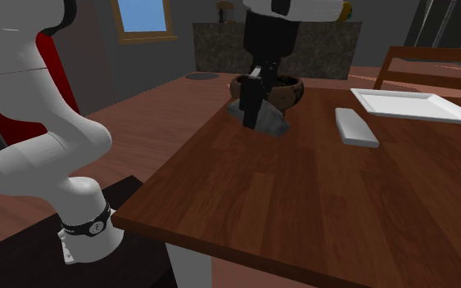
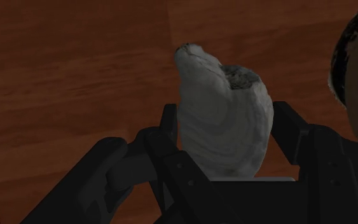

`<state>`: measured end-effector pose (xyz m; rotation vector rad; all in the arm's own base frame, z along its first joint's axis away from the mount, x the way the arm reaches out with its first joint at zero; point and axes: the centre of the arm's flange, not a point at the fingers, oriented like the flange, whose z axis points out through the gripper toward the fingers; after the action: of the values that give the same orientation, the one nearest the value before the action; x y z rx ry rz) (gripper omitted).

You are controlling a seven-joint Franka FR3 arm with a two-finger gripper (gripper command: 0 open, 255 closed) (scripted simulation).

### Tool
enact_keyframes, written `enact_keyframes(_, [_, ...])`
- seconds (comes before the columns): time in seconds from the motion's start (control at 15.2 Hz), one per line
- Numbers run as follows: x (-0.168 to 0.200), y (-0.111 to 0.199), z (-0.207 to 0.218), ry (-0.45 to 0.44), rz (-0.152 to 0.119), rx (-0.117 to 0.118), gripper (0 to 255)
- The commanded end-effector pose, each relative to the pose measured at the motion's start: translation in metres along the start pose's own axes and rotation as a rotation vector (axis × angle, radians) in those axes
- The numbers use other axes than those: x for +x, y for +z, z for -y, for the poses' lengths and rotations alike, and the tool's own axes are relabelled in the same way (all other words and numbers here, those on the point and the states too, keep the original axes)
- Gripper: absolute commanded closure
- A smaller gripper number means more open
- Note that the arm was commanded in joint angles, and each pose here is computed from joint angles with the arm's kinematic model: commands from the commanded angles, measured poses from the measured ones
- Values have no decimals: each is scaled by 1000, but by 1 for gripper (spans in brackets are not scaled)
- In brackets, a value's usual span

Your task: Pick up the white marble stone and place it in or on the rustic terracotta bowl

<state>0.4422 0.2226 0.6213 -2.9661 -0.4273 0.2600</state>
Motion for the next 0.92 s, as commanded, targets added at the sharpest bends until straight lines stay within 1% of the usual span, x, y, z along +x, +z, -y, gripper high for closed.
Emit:
enact_keyframes(0.0, [-2, -11, 2, 0, 0, 0, 255])
enact_keyframes(0.86, [-12, -78, 12, 0, 0, 0, 255])
